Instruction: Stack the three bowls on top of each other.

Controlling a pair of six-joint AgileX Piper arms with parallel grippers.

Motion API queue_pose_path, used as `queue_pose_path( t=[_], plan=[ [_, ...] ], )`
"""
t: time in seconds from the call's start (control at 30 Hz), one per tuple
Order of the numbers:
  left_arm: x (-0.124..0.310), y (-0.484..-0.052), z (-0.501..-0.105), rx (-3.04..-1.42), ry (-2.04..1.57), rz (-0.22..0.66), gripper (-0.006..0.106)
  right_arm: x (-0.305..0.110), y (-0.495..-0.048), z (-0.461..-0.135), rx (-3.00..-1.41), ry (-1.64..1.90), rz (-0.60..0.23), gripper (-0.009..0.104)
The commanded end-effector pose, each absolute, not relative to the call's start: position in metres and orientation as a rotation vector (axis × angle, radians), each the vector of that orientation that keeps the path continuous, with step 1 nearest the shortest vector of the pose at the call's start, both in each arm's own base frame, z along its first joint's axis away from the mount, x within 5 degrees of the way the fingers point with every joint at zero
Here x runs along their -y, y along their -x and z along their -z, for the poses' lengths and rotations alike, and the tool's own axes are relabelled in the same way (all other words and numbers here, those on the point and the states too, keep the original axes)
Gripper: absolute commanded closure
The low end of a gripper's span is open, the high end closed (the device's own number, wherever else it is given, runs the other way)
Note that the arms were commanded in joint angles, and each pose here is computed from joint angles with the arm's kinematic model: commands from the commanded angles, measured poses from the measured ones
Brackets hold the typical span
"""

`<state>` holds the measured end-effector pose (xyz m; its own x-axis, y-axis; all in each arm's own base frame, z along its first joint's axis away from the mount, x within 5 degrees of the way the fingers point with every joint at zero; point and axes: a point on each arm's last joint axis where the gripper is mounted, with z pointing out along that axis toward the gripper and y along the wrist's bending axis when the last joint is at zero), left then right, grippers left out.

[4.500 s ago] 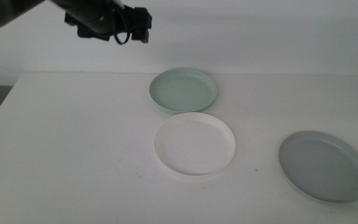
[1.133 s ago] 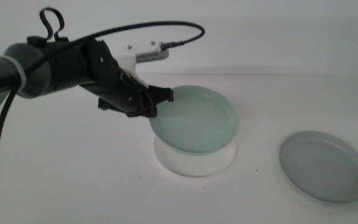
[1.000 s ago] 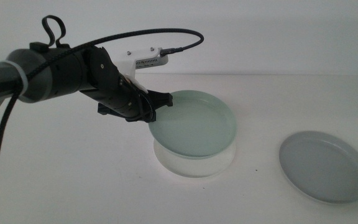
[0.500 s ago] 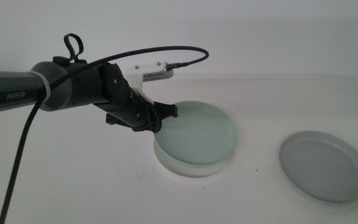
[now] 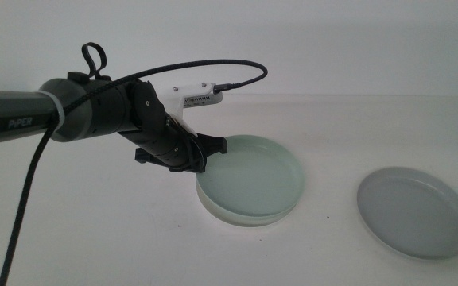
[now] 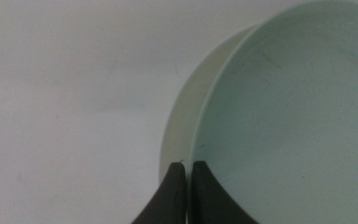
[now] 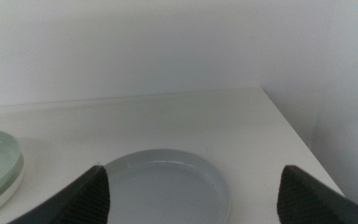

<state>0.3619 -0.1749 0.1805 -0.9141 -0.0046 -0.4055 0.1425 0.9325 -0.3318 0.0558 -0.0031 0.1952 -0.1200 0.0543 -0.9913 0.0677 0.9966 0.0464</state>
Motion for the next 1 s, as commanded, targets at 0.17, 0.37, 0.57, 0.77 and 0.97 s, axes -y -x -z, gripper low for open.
queue_pose_path(
  t=[0.17, 0.37, 0.57, 0.77, 0.97],
  plan=[
    [0.176, -0.361, -0.183, -2.684, -0.114, 0.502, 0.081, 0.004, -0.056, -0.195, -1.684, -0.095, 0.023, 0.002],
    [0.171, -0.358, -0.191, -2.693, -0.269, 0.483, 0.025, 0.004, -0.056, -0.195, -1.684, -0.095, 0.023, 0.002],
    [0.158, -0.328, -0.270, -2.532, -0.533, 0.578, 0.007, 0.004, -0.056, -0.195, -1.684, -0.095, 0.023, 0.002],
    [0.133, -0.259, -0.359, -2.264, -0.630, 0.574, 0.007, 0.004, -0.056, -0.195, -1.684, -0.095, 0.023, 0.002],
    [0.104, -0.176, -0.395, -2.156, -0.659, 0.605, 0.007, 0.004, -0.056, -0.195, -1.684, -0.095, 0.023, 0.002]
  ],
)
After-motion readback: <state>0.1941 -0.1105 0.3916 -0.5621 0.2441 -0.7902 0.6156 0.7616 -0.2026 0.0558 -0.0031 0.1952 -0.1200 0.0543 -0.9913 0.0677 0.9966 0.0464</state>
